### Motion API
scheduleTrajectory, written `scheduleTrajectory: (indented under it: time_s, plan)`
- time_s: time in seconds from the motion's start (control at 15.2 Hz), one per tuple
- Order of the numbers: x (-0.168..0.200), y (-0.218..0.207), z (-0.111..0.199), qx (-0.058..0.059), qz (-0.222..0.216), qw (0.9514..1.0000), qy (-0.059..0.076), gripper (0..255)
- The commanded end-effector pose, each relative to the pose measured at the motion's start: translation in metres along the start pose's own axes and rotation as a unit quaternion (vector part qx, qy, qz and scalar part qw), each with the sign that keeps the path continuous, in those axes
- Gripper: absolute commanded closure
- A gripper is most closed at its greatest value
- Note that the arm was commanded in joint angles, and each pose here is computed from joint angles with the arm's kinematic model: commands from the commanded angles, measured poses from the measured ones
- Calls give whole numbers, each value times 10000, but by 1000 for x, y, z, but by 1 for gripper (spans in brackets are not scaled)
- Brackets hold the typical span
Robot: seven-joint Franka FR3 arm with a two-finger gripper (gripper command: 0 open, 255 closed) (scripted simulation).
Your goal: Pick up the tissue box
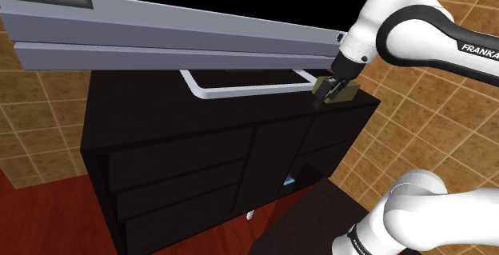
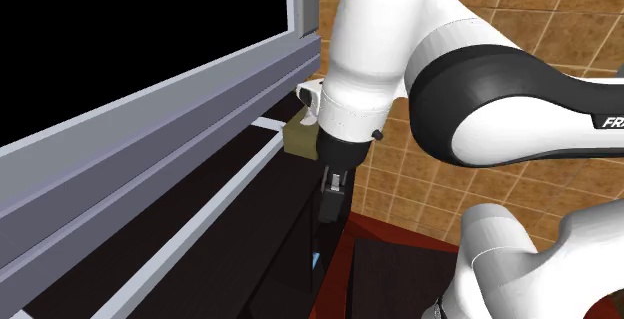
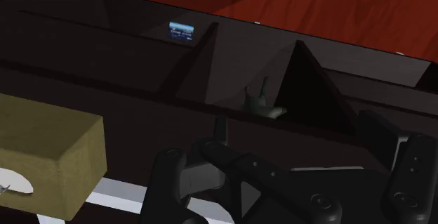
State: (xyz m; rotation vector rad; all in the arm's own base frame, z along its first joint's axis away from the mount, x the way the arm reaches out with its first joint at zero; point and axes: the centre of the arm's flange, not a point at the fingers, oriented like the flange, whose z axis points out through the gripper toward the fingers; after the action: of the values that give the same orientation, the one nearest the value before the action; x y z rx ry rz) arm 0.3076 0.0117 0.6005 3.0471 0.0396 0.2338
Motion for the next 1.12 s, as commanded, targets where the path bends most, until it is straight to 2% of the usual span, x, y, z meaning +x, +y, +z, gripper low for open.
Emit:
scheduleTrajectory:
  time_s: [0.0, 0.26, 0.53, 0.79, 1.06]
  plan:
    - [0, 0, 0, 0, 0, 10000, 0, 0]
    - [26, 50, -11, 268, 733, 9969, 116, 0]
    - [43, 104, -19, 534, 1461, 9876, 231, 0]
    - [53, 160, -25, 797, 2180, 9721, 344, 0]
    - [54, 217, -28, 1055, 2886, 9505, 456, 0]
